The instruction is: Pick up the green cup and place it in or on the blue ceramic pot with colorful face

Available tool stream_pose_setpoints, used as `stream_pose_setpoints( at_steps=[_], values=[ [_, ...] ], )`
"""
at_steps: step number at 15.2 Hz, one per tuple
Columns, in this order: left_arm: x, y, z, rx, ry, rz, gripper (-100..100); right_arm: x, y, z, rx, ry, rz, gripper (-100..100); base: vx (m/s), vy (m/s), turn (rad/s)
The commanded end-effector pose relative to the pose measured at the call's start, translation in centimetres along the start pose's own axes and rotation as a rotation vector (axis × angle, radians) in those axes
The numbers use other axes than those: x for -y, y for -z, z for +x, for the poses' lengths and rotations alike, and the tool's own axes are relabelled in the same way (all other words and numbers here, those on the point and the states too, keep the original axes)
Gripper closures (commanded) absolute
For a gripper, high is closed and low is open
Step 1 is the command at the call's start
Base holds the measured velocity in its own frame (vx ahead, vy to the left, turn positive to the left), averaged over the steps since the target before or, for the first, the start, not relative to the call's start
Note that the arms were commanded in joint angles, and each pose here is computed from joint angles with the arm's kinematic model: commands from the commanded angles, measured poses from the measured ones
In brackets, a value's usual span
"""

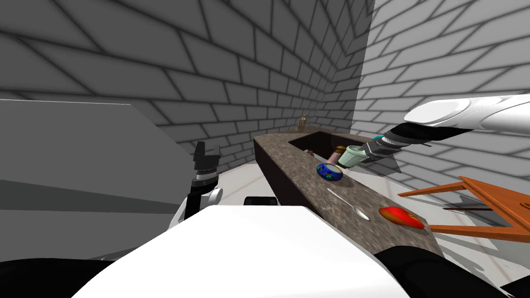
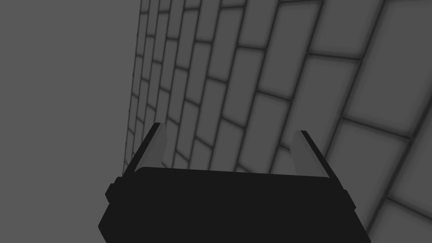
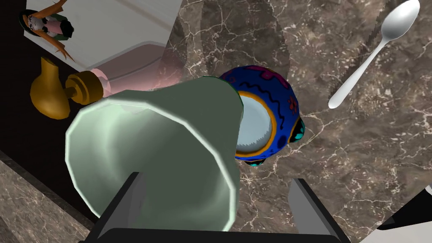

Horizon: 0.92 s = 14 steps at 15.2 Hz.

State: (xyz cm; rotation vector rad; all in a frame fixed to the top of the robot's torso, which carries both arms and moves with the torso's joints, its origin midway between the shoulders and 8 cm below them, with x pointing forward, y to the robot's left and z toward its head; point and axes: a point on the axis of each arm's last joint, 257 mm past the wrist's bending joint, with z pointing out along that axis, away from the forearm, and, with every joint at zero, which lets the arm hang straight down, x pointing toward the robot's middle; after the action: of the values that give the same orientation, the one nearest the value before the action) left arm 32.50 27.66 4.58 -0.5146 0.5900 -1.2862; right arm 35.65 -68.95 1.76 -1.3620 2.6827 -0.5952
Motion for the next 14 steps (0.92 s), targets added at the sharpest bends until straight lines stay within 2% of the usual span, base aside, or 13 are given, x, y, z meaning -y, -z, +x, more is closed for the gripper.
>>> stream_pose_setpoints(
  at_steps=[1, 2, 4, 7, 9, 14],
  values=[
    [0.0, 0.0, 0.0, 0.0, 0.0, 0.0, 0, 0.0, 0.0, 0.0, 0.0, 0.0, 0.0, -100, 0.0, 0.0, 0.0],
    [0.0, 0.0, 0.0, 0.0, 0.0, 0.0, 0, 0.0, 0.0, 0.0, 0.0, 0.0, 0.0, -100, 0.0, 0.0, 0.0],
    [0.0, 0.0, 0.0, 0.0, 0.0, 0.0, 0, -0.5, 0.8, 2.0, 0.002, 0.002, -0.003, -100, 0.065, 0.017, -0.036],
    [0.0, 0.0, 0.0, 0.0, 0.0, 0.0, 0, -0.8, 1.1, 3.0, 0.003, 0.011, -0.006, -100, 0.133, 0.023, -0.034],
    [0.0, 0.0, 0.0, 0.0, 0.0, 0.0, 0, -1.5, 1.8, 4.9, 0.009, 0.011, -0.012, -100, 0.141, 0.022, -0.031],
    [0.0, 0.0, 0.0, 0.0, 0.0, 0.0, 0, -2.4, 2.3, 6.7, 0.017, 0.024, -0.02, -100, 0.116, 0.022, -0.029]
  ],
)
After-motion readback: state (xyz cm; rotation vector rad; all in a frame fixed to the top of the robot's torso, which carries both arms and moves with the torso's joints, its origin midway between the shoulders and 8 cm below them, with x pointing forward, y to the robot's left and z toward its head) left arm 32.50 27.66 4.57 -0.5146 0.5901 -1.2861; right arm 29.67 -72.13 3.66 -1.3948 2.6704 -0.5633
